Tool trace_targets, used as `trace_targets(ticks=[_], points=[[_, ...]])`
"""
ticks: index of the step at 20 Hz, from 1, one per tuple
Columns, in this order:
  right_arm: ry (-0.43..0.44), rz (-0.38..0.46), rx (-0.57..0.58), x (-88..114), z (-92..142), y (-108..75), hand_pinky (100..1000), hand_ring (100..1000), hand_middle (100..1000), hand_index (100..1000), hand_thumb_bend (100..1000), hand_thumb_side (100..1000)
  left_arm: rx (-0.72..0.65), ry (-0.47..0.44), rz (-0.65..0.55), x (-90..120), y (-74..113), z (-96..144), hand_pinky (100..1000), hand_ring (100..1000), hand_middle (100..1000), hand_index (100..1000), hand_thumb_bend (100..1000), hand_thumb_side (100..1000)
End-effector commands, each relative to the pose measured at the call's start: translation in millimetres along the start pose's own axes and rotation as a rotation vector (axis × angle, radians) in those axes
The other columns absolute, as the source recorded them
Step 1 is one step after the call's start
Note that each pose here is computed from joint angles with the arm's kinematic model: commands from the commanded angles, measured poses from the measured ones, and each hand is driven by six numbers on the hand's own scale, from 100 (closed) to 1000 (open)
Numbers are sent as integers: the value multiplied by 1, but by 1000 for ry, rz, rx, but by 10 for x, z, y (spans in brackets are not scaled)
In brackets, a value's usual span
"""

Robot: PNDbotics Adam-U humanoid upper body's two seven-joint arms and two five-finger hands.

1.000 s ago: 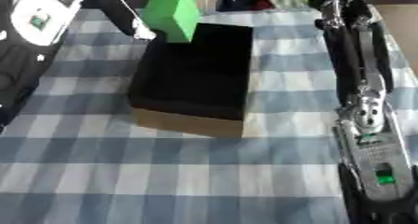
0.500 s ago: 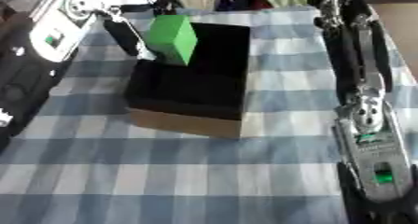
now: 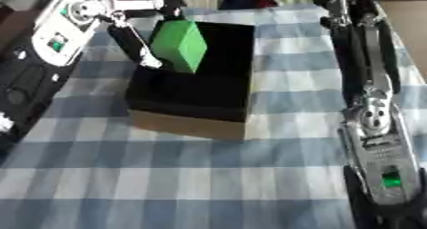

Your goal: Pick up objects on the table and place them in the box.

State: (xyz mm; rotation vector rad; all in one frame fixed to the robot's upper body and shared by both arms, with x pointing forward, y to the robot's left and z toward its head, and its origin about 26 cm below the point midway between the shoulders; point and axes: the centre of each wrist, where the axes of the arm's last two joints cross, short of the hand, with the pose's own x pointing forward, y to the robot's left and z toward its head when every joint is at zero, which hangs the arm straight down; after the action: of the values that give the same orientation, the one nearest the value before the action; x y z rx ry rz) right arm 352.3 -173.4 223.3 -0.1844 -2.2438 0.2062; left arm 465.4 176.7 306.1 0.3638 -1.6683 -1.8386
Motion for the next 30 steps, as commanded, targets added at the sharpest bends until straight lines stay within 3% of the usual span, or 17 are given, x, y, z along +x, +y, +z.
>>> trace_targets(ticks=[1,3,6,10,15,19,21,22,26,30], points=[[-31,-6,-9,82,-24,-28,848,883,707,932,100,881,10,-38,-56,50,130,50,862,821,766,918,496,336],[-30,-7,-8,81,-24,-28,848,883,707,932,100,882,13,-45,-94,58,157,74,783,856,820,964,615,377],[-32,-8,-6,85,-27,-24,848,883,707,932,100,878,15,-9,-164,49,183,113,700,881,857,1000,718,369],[-34,-10,-4,90,-31,-15,848,883,707,931,100,875,55,28,-210,30,192,130,671,877,856,1000,722,374],[-32,-9,-4,89,-30,-6,848,883,707,931,100,869,143,-20,-189,74,215,139,655,853,822,971,601,350],[-34,-13,-4,92,-23,8,848,882,707,930,100,861,239,-68,-117,161,274,214,662,816,767,930,431,352],[-35,-14,-4,95,-21,16,847,882,707,930,100,857,312,-91,-58,211,307,291,668,798,745,914,381,341],[-36,-15,-4,99,-23,20,848,882,707,929,100,847,354,-108,-27,249,328,342,675,784,726,902,295,318],[-43,-15,-7,114,-30,37,848,882,707,927,100,831,514,-140,62,400,411,584,666,756,685,871,156,241],[-51,-19,-11,136,-39,62,848,881,707,925,100,811,709,-146,153,541,431,808,718,730,634,850,100,187]])
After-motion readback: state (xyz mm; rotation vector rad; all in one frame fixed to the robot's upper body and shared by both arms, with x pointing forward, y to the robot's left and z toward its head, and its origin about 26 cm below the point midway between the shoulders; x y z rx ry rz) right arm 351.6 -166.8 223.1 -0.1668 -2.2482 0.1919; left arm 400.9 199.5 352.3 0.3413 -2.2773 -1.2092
